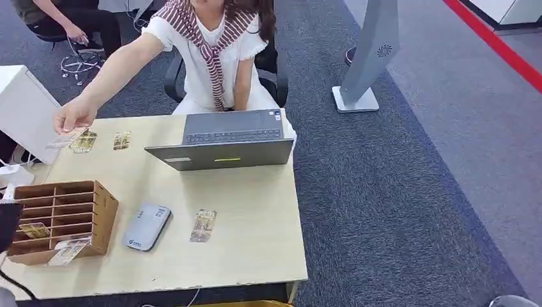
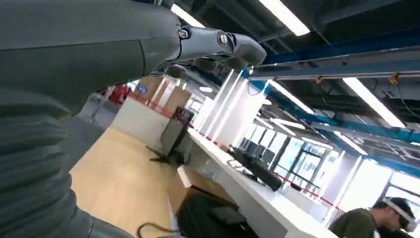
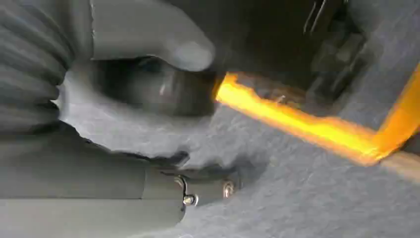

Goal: Pass the card to the sensor for recognition and then transmit it.

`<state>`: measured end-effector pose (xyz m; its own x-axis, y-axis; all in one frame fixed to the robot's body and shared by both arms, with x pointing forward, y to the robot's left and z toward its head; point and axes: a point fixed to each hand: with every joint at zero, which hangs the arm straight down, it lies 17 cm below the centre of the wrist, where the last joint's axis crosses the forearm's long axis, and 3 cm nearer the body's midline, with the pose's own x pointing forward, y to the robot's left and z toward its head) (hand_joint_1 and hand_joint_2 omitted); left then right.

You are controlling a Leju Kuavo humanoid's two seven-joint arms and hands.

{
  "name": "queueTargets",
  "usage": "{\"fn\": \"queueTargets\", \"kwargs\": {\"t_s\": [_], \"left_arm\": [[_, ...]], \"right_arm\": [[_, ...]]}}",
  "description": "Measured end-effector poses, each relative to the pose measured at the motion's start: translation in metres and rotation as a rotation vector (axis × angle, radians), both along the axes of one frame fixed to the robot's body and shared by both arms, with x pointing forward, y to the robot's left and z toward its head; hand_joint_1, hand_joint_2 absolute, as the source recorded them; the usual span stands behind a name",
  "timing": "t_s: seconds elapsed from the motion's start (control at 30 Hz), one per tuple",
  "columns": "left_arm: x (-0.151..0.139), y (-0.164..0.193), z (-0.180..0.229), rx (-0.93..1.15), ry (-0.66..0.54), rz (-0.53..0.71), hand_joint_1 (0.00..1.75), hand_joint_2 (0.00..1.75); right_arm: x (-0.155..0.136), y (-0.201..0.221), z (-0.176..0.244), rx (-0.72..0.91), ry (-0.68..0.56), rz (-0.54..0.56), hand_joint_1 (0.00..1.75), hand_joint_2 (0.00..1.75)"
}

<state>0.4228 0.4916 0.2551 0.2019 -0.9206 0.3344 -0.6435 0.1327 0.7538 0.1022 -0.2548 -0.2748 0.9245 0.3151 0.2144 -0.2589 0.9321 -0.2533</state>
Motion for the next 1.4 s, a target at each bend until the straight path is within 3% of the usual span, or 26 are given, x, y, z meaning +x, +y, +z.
{"fn": "queueTargets", "kwargs": {"t_s": [0.17, 0.47, 1.13, 1.17, 1.4], "left_arm": [[0.036, 0.015, -0.006, 0.107, 0.098, 0.043, 0.00, 1.75], [0.066, 0.024, -0.026, 0.178, 0.227, 0.087, 0.00, 1.75], [0.079, 0.002, -0.056, 0.248, 0.320, 0.053, 0.02, 1.75], [0.079, 0.002, -0.057, 0.249, 0.321, 0.052, 1.75, 1.75], [0.081, -0.001, -0.061, 0.248, 0.337, 0.042, 1.75, 1.75]], "right_arm": [[0.000, 0.013, 0.001, 0.013, 0.004, 0.041, 0.00, 1.75], [0.005, 0.024, 0.002, 0.023, -0.007, 0.094, 0.00, 1.75], [0.008, 0.033, 0.004, 0.040, -0.025, 0.111, 0.00, 1.75], [0.008, 0.033, 0.004, 0.041, -0.025, 0.111, 0.00, 1.75], [0.008, 0.033, 0.004, 0.040, -0.027, 0.111, 0.00, 1.75]]}}
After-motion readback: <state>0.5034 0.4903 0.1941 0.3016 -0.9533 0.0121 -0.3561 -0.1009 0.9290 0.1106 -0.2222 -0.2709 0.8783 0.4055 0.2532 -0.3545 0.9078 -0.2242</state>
